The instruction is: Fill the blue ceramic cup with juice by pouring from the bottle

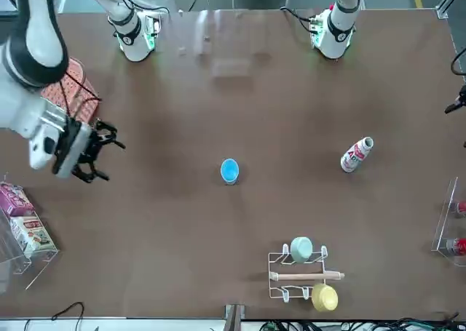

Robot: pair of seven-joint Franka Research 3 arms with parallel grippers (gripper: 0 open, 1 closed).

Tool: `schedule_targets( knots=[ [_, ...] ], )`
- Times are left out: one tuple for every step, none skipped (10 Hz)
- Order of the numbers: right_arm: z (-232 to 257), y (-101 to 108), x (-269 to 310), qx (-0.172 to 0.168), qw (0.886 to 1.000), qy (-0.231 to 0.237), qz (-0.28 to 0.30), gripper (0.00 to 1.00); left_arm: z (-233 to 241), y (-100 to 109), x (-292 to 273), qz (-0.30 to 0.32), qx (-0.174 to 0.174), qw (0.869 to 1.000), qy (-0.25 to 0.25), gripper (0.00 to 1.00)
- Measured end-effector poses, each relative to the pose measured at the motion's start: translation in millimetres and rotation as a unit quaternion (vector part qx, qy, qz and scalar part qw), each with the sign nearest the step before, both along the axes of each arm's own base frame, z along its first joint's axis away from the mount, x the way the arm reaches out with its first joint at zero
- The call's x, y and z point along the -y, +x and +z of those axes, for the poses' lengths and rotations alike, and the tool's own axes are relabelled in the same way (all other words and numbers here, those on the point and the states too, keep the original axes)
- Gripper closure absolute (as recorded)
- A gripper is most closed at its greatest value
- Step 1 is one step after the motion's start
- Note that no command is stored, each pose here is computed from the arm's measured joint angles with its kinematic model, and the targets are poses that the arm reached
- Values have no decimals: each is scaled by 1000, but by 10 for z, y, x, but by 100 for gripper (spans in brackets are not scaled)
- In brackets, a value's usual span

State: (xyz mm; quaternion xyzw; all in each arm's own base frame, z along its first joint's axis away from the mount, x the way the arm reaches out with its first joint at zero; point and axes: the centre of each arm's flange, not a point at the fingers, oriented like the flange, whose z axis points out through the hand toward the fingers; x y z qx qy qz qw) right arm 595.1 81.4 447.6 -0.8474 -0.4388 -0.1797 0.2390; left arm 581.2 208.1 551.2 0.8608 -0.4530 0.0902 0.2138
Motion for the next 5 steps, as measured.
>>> schedule_targets(
  knots=[
    [-190,13,-138,3,1000,12,25,0,-200,3,-187,-25,14,999,-31,0],
    [-397,28,-224,11,998,30,50,0,-394,9,-305,-45,22,997,-61,0],
    [-627,53,-276,27,996,46,78,0,-597,11,-400,-65,27,994,-89,0],
    [-861,80,-322,51,991,59,106,0,-788,4,-461,-85,27,989,-115,0],
    [-1083,96,-379,74,986,77,126,0,-959,-6,-489,-104,24,985,-138,0]
  ],
)
